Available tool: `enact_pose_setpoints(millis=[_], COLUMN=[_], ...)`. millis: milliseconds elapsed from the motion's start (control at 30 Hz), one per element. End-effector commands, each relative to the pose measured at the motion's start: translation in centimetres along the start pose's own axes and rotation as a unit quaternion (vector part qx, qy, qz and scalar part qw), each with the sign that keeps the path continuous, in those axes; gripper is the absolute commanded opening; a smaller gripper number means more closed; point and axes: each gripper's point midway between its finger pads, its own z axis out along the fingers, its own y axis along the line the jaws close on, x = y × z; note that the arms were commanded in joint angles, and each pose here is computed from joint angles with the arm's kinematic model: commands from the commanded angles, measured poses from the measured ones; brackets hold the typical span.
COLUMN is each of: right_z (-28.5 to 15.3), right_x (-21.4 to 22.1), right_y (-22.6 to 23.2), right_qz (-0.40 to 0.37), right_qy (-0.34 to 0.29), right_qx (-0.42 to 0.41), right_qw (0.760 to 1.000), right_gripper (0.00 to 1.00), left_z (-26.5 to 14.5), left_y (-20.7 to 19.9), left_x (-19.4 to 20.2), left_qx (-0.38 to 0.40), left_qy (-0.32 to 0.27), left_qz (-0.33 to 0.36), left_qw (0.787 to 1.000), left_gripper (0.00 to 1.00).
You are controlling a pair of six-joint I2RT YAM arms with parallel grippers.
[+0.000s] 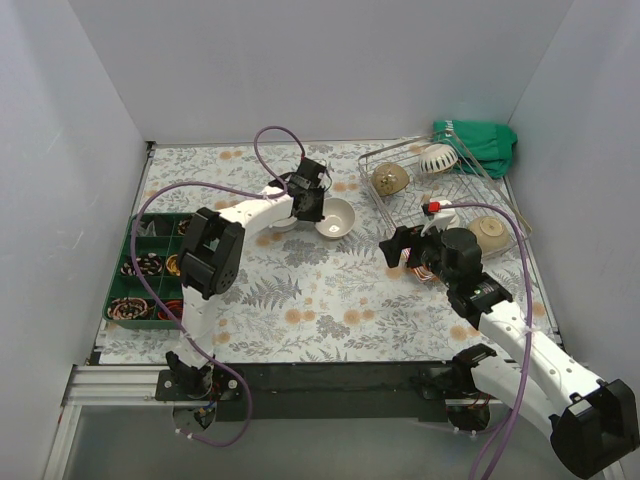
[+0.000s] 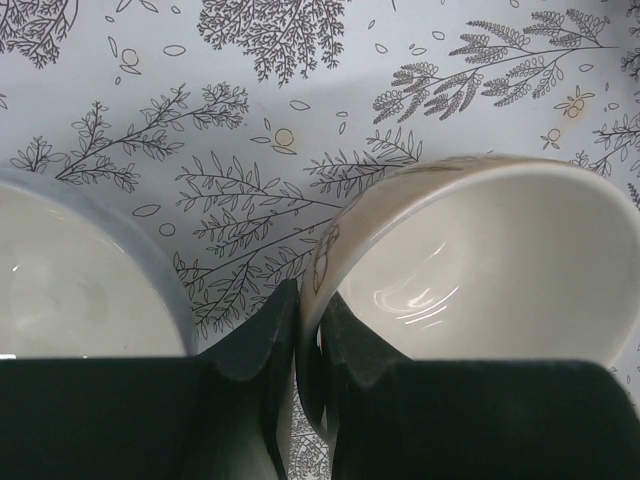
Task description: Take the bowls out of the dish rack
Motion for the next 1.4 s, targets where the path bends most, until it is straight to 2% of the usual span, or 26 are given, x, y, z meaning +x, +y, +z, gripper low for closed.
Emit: enact_pose_setpoints(millis=[0, 133, 267, 400, 433, 467, 567, 733, 800, 833, 867, 900, 1000, 1033, 1100, 1133, 1267, 1367], right_z=[-0.2, -0.2, -0.1, -0.1, -0.1, -0.2, -0.3, -0.1, 0.2, 0.3, 0.4, 0.8, 1.7, 1.9, 2.9, 3.2, 4.9, 6.2], right_x=[-1.1, -1.4, -2.1, -3.0, -3.1, -3.2, -3.5, -3.9, -3.7, -3.9, -3.9, -3.5, -3.5, -4.3, -4.2, -4.4, -6.4, -6.7], right_y=[0.0, -0.5, -0.7, -1.2, -1.4, -1.5, -1.7, -2.1, -2.1, -2.2, -2.2, -2.5, -3.0, -3.3, -3.7, -4.4, -5.9, -7.5], right_qz=[-0.010, -0.012, -0.018, -0.027, -0.029, -0.030, -0.033, -0.017, -0.010, -0.008, 0.001, 0.005, 0.033, 0.042, 0.067, 0.076, 0.123, 0.176], right_qy=[-0.021, -0.017, -0.015, -0.015, -0.014, -0.014, -0.010, -0.007, -0.003, -0.003, -0.001, 0.008, 0.020, 0.015, 0.024, 0.025, 0.013, 0.008], right_qx=[0.002, 0.016, 0.027, 0.044, 0.051, 0.054, 0.065, 0.081, 0.083, 0.085, 0.087, 0.094, 0.103, 0.107, 0.115, 0.123, 0.154, 0.196], right_qw=[1.000, 1.000, 0.999, 0.999, 0.998, 0.998, 0.997, 0.997, 0.997, 0.996, 0.996, 0.995, 0.994, 0.993, 0.991, 0.989, 0.980, 0.965], right_gripper=[0.92, 0.92, 0.92, 0.93, 0.95, 0.96, 0.99, 0.99, 0.99, 0.99, 0.99, 0.99, 0.99, 0.99, 0.98, 0.99, 0.98, 0.99], left_z=[-1.1, -2.5, -5.1, -8.8, -10.6, -11.2, -14.8, -17.9, -20.5, -19.9, -21.8, -21.1, -22.7, -22.0, -22.9, -22.1, -22.4, -22.8], left_y=[-1.2, -1.4, -2.3, -3.5, -3.7, -3.8, -3.6, -1.2, -0.1, 0.8, 1.1, 2.2, 3.7, 4.3, 4.8, 5.4, 5.0, 5.2], left_x=[-2.6, -3.6, -5.1, -7.3, -8.2, -8.4, -9.5, -7.4, -7.7, -6.0, -6.3, -4.6, -3.8, -2.3, -2.4, -1.2, -0.9, -1.1], left_qx=[0.018, 0.025, 0.047, 0.079, 0.087, 0.090, 0.098, 0.072, 0.059, 0.049, 0.049, 0.033, 0.013, 0.006, 0.002, -0.006, 0.016, 0.013], left_qy=[-0.029, -0.044, -0.066, -0.101, -0.120, -0.125, -0.161, -0.190, -0.229, -0.218, -0.244, -0.234, -0.263, -0.254, -0.280, -0.273, -0.293, -0.301], left_qz=[-0.001, -0.007, -0.014, -0.023, -0.024, -0.024, -0.013, 0.014, 0.028, 0.035, 0.039, 0.049, 0.058, 0.062, 0.061, 0.061, 0.049, 0.041], left_qw=[0.999, 0.999, 0.997, 0.991, 0.989, 0.988, 0.982, 0.979, 0.971, 0.974, 0.968, 0.970, 0.963, 0.965, 0.958, 0.960, 0.955, 0.953], left_gripper=[0.24, 0.44, 0.58, 0.76, 0.79, 0.87, 0.98, 0.98, 0.98, 0.98, 0.98, 0.98, 0.98, 0.98, 0.98, 0.98, 0.98, 0.98])
